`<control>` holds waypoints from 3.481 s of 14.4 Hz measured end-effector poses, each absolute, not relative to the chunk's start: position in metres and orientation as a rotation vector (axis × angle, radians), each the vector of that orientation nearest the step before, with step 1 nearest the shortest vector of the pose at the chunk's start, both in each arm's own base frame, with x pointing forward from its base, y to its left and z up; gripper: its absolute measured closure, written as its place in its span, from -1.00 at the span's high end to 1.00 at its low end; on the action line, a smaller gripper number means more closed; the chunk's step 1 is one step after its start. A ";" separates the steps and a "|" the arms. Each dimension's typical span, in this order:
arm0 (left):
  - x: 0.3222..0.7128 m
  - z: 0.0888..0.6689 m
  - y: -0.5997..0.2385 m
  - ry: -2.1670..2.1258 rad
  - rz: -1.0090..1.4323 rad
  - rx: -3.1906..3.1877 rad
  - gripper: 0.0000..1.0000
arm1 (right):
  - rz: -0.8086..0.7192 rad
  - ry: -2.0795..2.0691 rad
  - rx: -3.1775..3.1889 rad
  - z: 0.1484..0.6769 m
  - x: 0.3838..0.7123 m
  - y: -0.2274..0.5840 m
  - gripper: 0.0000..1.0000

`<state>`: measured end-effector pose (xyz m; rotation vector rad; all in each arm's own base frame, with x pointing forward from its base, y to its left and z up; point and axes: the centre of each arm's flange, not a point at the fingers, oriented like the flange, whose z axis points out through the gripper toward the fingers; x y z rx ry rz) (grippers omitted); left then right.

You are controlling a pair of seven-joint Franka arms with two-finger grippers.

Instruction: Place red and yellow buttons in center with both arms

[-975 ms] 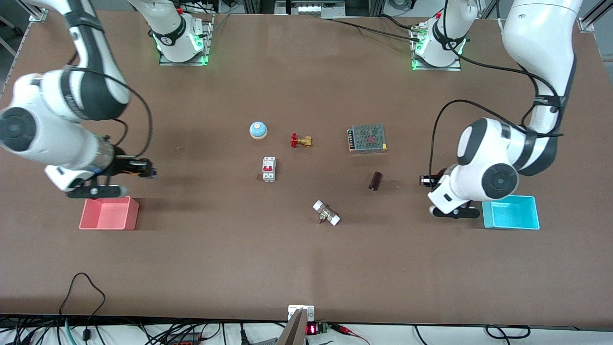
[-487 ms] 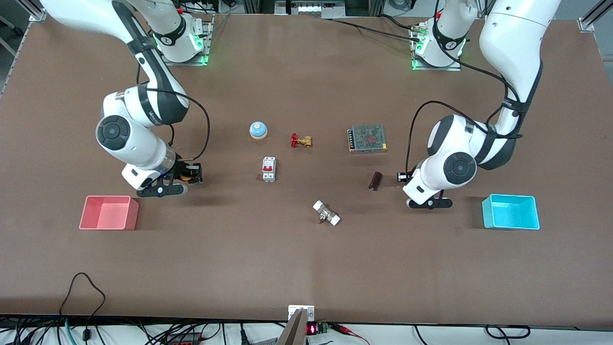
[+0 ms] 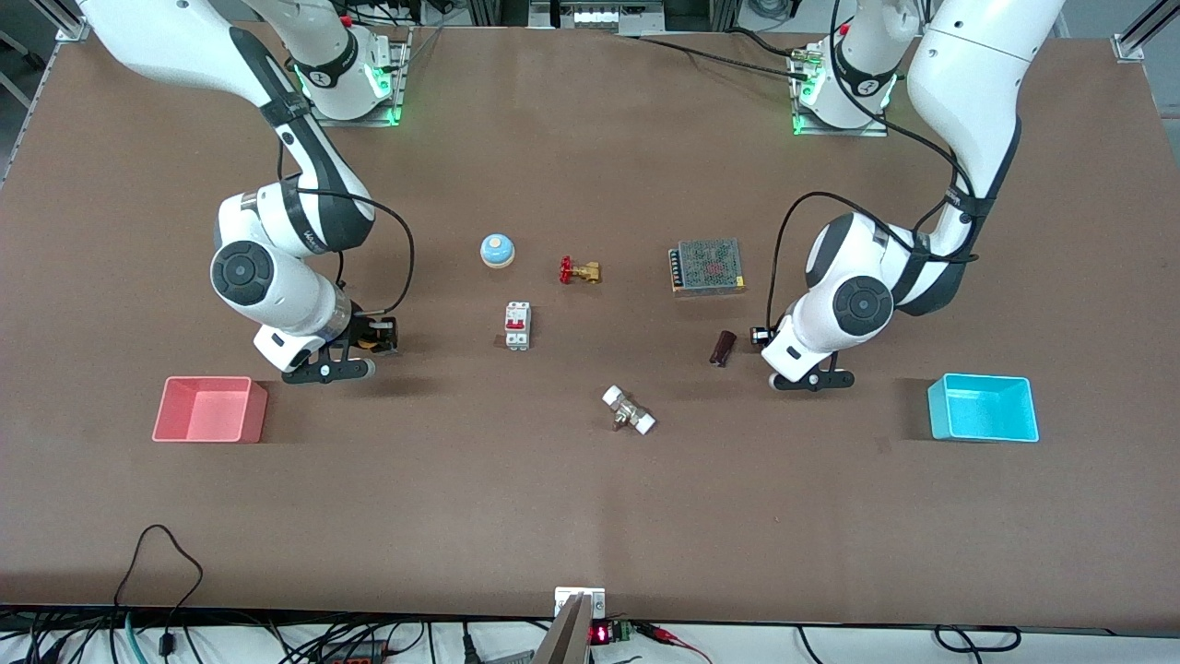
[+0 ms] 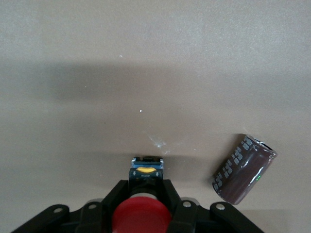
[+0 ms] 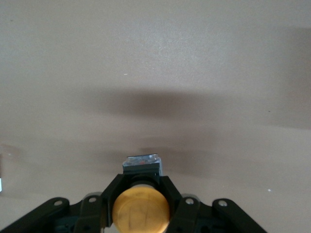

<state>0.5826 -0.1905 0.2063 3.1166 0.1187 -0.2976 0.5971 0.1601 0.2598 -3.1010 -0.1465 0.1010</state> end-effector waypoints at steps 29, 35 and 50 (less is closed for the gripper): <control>0.633 0.531 -0.106 -0.006 -0.139 3.146 1.00 | 0.035 0.119 -3.083 0.323 0.625 0.163 1.00; 0.612 0.540 -0.081 -0.034 -0.165 3.156 1.00 | 0.034 0.204 -3.109 0.456 0.629 0.085 1.00; 0.559 0.591 -0.034 -0.200 0.049 3.130 1.00 | 0.034 0.378 -3.115 0.564 0.588 -0.019 1.00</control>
